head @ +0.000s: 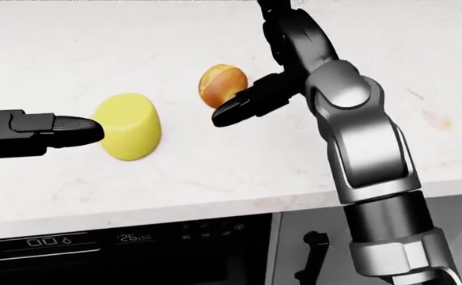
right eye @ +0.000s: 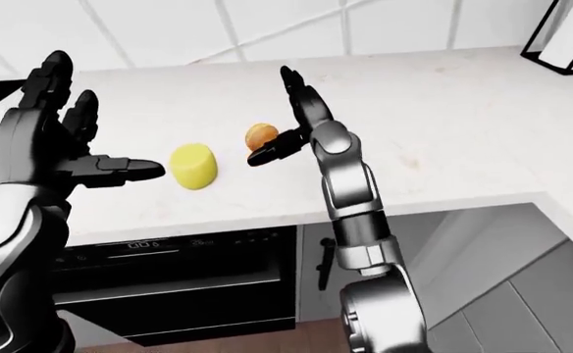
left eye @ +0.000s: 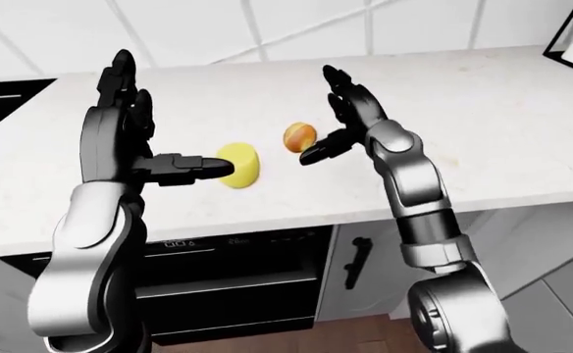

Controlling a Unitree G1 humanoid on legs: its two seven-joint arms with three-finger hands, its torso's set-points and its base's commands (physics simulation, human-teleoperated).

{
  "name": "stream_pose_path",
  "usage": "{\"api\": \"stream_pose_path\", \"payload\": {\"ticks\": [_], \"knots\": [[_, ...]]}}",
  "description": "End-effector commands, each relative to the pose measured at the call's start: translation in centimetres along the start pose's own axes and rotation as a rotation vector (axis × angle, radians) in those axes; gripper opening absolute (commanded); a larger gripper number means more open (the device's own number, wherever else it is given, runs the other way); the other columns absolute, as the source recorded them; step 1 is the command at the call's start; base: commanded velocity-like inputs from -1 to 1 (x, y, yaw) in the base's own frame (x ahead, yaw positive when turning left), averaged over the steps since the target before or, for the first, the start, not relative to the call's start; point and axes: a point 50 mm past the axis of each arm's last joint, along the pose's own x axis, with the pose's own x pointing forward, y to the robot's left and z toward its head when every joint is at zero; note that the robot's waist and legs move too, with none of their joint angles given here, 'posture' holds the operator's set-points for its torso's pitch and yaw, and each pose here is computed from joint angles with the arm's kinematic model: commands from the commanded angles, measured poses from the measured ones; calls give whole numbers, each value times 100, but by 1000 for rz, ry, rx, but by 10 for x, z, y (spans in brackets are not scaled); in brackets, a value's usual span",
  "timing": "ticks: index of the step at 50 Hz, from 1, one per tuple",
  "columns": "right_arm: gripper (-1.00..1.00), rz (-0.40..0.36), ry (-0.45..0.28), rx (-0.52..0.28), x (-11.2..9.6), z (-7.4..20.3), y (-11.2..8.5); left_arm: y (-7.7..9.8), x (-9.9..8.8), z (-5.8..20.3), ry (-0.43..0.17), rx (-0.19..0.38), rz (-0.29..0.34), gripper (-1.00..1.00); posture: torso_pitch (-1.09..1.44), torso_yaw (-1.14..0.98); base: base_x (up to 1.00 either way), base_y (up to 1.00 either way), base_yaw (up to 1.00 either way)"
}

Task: Place the bread and cheese on the cutting board.

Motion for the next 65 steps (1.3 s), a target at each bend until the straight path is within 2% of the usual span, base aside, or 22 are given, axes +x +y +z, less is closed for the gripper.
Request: {"api": "stream_pose_path", "payload": {"ticks": [1, 12, 29, 32, 34, 43, 52, 65], "knots": [[100, -17, -120, -33, 0, 26, -3, 1, -1, 13, -81, 5, 8, 100, 0, 0, 0, 0, 0], [100, -8, -144, -20, 6, 29, 3, 0, 1, 12, -78, 5, 5, 100, 0, 0, 0, 0, 0], [99, -2, -106, -2, 16, 22, 8, 4, 0, 11, -81, 1, 10, 100, 0, 0, 0, 0, 0], [90, 3, -100, -7, 16, 21, 9, 5, 0, 13, -84, 0, 13, 100, 0, 0, 0, 0, 0], [76, 3, -99, -6, 16, 21, 9, 5, 0, 13, -84, 1, 13, 100, 0, 0, 0, 0, 0], [53, 10, -97, -9, 19, 23, 12, 5, 0, 11, -81, 3, 12, 100, 0, 0, 0, 0, 0], [48, 6, -72, -31, 22, 18, 12, 8, 0, 14, -85, 2, 19, 100, 0, 0, 0, 0, 0], [26, -10, -44, -51, 22, 13, 11, 9, 0, 12, -84, 4, 22, 100, 0, 0, 0, 0, 0]]}}
